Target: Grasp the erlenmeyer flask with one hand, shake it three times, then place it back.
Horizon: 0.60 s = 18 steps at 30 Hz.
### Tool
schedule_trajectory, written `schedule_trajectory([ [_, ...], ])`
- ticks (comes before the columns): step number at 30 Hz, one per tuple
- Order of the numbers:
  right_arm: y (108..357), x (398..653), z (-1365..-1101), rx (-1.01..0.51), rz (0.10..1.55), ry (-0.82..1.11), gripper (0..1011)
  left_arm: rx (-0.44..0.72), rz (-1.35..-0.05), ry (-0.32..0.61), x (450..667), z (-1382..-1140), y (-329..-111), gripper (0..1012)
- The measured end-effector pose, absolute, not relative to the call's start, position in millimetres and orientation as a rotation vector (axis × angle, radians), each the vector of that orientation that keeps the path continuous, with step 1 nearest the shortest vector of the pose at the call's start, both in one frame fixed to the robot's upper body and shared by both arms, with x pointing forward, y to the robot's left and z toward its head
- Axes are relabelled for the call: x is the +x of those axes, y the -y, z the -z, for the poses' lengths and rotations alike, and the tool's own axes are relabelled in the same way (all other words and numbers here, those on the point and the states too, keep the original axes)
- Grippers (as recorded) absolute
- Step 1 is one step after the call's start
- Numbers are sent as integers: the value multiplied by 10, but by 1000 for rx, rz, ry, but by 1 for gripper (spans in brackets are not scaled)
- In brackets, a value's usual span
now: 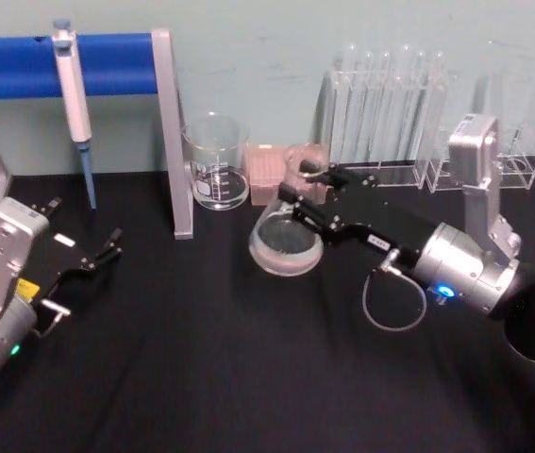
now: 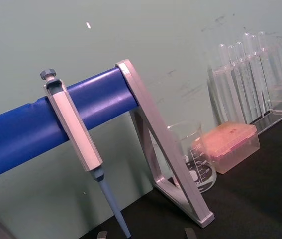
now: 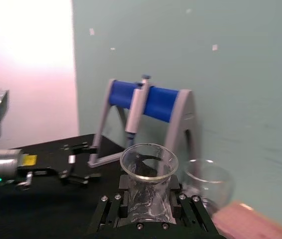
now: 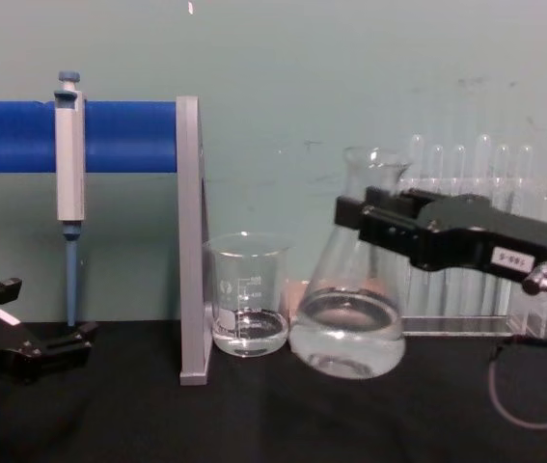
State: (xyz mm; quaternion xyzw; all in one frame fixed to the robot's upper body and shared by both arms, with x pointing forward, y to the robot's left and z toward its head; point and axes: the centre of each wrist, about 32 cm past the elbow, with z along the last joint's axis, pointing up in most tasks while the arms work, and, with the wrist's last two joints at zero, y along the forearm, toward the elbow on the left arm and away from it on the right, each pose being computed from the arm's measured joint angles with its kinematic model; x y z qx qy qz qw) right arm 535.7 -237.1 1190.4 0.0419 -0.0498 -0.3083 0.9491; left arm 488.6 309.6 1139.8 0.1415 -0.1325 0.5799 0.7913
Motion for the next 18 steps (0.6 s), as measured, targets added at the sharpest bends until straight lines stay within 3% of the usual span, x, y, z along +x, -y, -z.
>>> schedule_trajectory([
  [9,2448,5188,-11877,84,785,94,465,304,-1248,285,4886,-11398,-3097,1001],
  [18,2457,5147,-11863,83,821,93,465,304,-1248,285,4886,-11398,-3097,1001],
])
